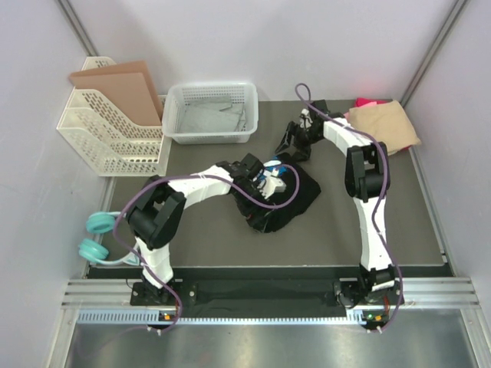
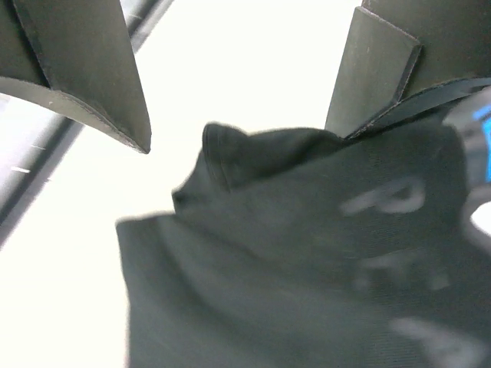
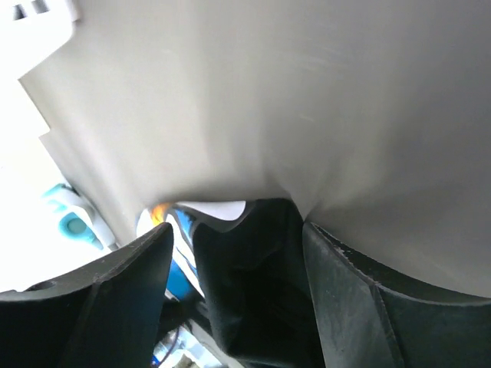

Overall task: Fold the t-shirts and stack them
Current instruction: Put the neatly folded tshirt into the corner of the board with the right arm

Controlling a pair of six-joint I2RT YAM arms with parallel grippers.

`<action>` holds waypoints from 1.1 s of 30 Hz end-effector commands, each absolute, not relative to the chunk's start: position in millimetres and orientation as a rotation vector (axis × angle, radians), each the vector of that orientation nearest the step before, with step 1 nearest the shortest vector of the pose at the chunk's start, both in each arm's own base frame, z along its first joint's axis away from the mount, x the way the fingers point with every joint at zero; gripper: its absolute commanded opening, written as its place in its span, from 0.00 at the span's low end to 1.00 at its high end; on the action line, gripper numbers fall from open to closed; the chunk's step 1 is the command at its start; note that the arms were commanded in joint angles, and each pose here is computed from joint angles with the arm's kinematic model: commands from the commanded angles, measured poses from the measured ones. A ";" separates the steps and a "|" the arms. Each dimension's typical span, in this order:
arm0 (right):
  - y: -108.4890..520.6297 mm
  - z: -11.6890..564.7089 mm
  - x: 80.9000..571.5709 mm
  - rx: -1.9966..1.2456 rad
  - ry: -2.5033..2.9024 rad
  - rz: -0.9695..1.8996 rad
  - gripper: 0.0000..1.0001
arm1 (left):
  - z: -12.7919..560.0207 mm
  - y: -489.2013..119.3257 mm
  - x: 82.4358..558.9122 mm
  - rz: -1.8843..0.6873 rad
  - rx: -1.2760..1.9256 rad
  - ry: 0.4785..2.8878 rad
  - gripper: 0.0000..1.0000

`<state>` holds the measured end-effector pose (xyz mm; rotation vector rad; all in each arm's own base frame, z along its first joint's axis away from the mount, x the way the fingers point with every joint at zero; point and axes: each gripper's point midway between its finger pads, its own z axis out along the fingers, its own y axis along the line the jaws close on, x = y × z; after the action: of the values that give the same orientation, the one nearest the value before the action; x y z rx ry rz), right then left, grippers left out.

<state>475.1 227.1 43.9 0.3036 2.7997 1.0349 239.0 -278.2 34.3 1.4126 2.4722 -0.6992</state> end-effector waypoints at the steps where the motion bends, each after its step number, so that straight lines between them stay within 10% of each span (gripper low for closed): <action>1: 253.6 18.0 464.1 0.185 2.872 0.995 0.72 | 60.8 -314.9 206.4 -0.973 1.481 2.439 0.99; 8: 243.1 50.3 471.7 0.129 2.818 0.954 0.80 | 104.5 -337.0 182.0 -1.129 1.595 2.339 0.99; 17: 129.8 172.9 499.0 0.362 2.519 0.800 0.90 | 178.9 -300.8 286.5 -0.880 1.338 2.160 0.99; 33: 123.3 100.5 328.6 0.504 2.572 0.897 0.91 | 81.1 -315.6 363.0 -0.650 1.260 2.314 0.99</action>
<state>334.0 116.6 99.4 0.5326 2.6571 0.8348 343.0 -302.8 53.9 1.2977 2.4087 -0.6600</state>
